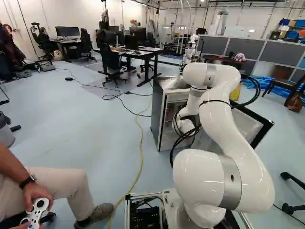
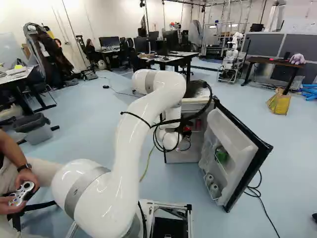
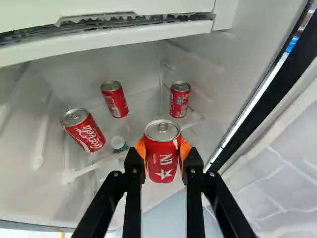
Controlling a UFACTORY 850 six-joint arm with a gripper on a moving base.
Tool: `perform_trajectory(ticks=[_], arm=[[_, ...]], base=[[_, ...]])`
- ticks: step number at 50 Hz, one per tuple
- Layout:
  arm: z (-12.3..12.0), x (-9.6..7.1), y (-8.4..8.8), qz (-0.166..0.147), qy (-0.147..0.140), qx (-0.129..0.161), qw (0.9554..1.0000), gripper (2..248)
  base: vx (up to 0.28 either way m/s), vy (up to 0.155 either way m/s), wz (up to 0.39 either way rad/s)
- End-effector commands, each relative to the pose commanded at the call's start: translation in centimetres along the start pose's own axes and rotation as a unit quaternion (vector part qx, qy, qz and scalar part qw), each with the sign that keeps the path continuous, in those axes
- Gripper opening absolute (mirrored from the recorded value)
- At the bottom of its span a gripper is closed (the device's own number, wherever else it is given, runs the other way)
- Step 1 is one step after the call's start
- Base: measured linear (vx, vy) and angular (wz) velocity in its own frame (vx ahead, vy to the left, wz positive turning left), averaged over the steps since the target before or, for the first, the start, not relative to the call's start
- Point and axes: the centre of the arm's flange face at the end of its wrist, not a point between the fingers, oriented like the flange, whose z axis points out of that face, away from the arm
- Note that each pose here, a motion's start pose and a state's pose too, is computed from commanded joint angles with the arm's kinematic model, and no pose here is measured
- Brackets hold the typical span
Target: Grab a drink from the fridge
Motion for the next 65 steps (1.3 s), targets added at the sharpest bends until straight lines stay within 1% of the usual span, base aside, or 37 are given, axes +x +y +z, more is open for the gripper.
perform_trajectory(ticks=[38,46,65], arm=[[-4.4,-0.7,-0.1,-0.003,-0.031,0.002,0.9995,87],[-5.5,-0.3,-0.2,-0.004,-0.034,0.003,0.9994,87],[-8.7,1.4,-0.4,-0.005,-0.035,0.006,0.9994,87]], base=[[0.000,0.000,0.000],[0.000,0.000,0.000],[0.000,0.000,0.000]])
